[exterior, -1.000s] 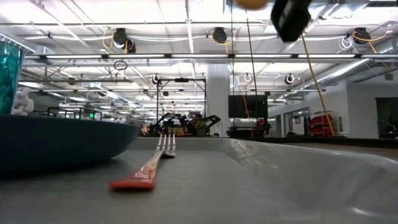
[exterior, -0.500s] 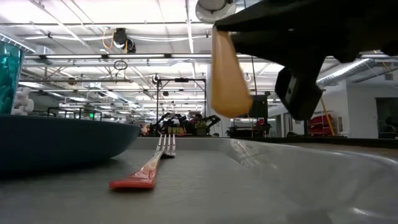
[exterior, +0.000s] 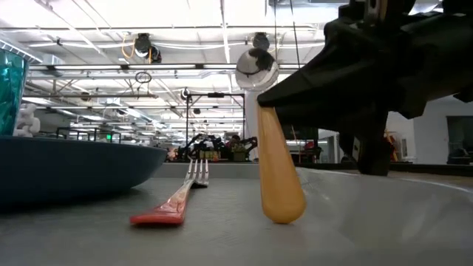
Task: Pick and place plate/cup/fork/spoon on tray
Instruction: Put the yellow spoon on the gray tray to the right of the orange fork
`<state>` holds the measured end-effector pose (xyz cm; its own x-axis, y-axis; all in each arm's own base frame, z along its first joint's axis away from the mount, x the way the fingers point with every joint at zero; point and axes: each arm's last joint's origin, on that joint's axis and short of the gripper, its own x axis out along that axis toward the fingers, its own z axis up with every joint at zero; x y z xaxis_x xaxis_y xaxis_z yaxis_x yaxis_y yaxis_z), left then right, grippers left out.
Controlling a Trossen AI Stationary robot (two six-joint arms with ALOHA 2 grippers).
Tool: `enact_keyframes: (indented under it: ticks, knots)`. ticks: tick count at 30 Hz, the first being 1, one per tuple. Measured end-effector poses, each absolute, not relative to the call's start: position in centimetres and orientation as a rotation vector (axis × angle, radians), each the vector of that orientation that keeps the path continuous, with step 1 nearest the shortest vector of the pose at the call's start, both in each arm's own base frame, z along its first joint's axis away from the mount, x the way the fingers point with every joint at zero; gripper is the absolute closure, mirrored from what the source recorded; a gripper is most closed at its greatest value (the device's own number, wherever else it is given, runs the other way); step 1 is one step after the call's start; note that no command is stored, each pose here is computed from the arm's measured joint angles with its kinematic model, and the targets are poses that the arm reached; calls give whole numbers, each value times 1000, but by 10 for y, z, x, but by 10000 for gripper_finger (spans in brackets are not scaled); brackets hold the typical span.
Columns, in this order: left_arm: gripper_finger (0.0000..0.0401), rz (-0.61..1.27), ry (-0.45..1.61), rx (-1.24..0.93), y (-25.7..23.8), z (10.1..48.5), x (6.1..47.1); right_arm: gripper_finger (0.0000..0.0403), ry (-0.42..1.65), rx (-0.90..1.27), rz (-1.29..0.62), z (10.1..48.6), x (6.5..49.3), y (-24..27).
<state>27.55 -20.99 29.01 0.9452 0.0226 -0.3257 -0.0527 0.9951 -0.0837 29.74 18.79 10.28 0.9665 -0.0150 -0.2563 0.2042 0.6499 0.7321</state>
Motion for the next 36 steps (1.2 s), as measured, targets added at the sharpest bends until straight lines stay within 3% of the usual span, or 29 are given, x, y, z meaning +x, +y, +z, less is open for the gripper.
enact_keyframes:
  ticks: [8,20,36]
  knots:
    - [158,38,323,-100,-210,291,276,385,257,855,-145,100,297,187]
    - [158,33,306,-113,-210,293,277,337,305,832,-214,93,294,184]
    - [158,33,307,-110,-210,293,277,335,304,845,-226,92,295,183]
